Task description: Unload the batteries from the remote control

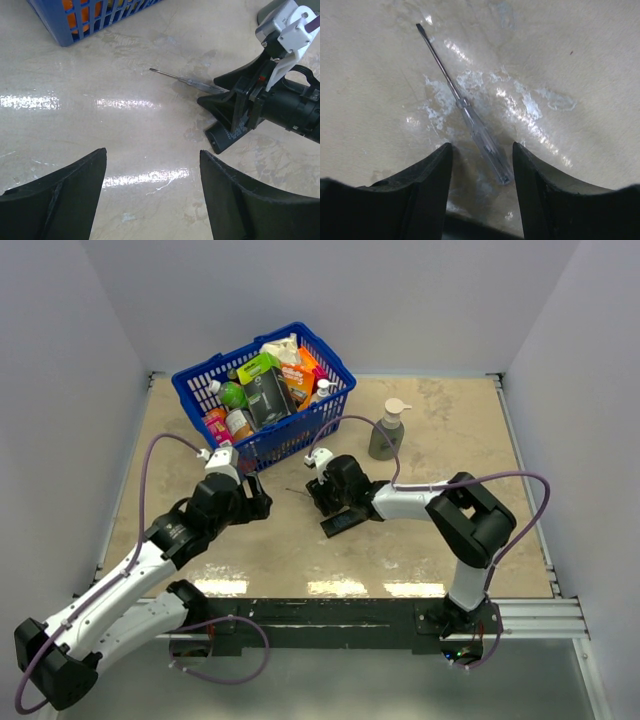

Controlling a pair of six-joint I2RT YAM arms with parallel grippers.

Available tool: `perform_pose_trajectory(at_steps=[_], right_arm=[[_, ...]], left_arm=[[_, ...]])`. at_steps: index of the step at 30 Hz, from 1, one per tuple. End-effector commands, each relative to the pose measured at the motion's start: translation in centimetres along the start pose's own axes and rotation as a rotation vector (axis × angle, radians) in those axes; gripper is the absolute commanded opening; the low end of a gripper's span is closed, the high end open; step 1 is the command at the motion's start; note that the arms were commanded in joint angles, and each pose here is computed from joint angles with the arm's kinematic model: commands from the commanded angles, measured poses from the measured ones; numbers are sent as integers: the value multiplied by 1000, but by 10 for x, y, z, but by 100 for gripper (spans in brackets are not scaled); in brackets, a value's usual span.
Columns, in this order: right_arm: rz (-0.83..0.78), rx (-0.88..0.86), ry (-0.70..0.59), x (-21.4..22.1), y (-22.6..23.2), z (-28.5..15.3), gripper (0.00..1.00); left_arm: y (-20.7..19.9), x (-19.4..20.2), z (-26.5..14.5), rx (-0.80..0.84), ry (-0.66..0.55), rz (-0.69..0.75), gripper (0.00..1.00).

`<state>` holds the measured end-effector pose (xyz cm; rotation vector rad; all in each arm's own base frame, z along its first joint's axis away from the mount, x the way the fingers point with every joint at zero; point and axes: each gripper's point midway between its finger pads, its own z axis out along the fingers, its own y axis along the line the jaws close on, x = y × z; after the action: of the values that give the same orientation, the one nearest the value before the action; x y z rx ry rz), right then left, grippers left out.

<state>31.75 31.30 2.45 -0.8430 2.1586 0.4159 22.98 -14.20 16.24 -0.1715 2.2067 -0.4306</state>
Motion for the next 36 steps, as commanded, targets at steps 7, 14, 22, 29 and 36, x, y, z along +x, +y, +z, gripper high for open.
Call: perform_pose_trajectory(at_steps=[7, 14, 22, 29, 36], right_arm=[[-84, 21, 38, 3, -7, 7, 44], [-88, 22, 30, 3, -7, -4, 15], [-88, -35, -29, -31, 4, -41, 0], [-47, -196, -20, -61, 33, -89, 0], [26, -319, -14, -73, 57, -125, 0]], left_arm=[[-7, -14, -4, 56, -77, 38, 79], [-15, -30, -11, 122, -145, 158, 77], [-49, -47, -18, 313, -257, 350, 74], [-75, -46, -18, 494, -389, 813, 61], [-83, -24, -2, 469, -416, 1234, 62]])
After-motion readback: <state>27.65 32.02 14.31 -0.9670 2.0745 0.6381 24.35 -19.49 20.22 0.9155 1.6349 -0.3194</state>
